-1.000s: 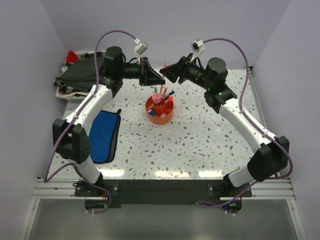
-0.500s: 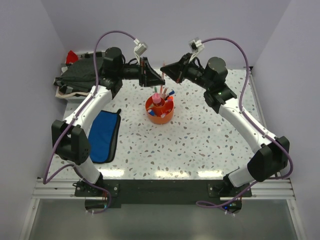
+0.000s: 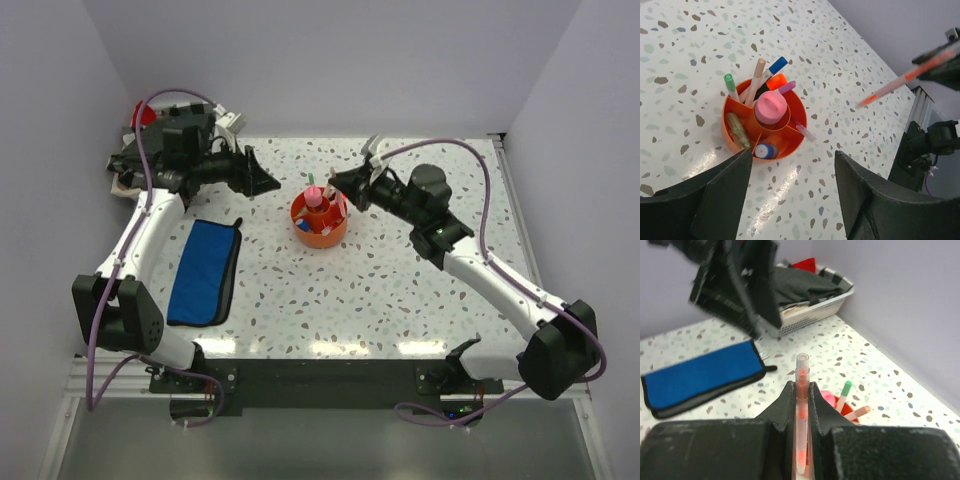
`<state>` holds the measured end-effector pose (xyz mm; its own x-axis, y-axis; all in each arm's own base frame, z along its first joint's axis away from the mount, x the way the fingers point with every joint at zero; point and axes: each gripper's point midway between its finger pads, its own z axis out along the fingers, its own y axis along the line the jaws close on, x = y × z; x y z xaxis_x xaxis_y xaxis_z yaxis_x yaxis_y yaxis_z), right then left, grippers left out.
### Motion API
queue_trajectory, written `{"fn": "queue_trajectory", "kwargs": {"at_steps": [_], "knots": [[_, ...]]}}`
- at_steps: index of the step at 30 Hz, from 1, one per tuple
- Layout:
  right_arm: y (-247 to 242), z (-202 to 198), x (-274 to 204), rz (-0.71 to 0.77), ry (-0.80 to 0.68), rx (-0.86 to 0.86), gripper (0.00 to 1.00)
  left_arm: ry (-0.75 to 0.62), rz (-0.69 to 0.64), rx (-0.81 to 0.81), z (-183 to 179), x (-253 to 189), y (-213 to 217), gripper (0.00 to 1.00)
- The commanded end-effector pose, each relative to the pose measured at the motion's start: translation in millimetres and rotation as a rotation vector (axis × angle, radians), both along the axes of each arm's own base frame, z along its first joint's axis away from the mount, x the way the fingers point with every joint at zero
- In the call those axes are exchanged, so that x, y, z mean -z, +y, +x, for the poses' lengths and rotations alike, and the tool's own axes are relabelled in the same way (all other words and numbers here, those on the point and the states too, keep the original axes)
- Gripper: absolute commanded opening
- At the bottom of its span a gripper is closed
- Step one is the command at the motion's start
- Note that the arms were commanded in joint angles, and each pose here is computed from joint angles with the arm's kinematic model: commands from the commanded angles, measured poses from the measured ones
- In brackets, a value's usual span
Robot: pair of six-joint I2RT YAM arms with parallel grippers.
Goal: Sort the stationery into containers
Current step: Place the pen in the storage box.
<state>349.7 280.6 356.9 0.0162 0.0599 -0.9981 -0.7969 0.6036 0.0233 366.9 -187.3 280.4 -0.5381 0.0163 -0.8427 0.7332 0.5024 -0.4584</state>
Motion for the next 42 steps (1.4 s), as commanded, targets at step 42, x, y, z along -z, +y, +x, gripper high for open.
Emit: {"fn": "queue_trajectory", "kwargs": {"at_steps": [42], "knots": [[44,-18,156,-0.355,-0.564,-0.163,0.29,0.055,0.106,-0.103,16,46,37,0.72]]}}
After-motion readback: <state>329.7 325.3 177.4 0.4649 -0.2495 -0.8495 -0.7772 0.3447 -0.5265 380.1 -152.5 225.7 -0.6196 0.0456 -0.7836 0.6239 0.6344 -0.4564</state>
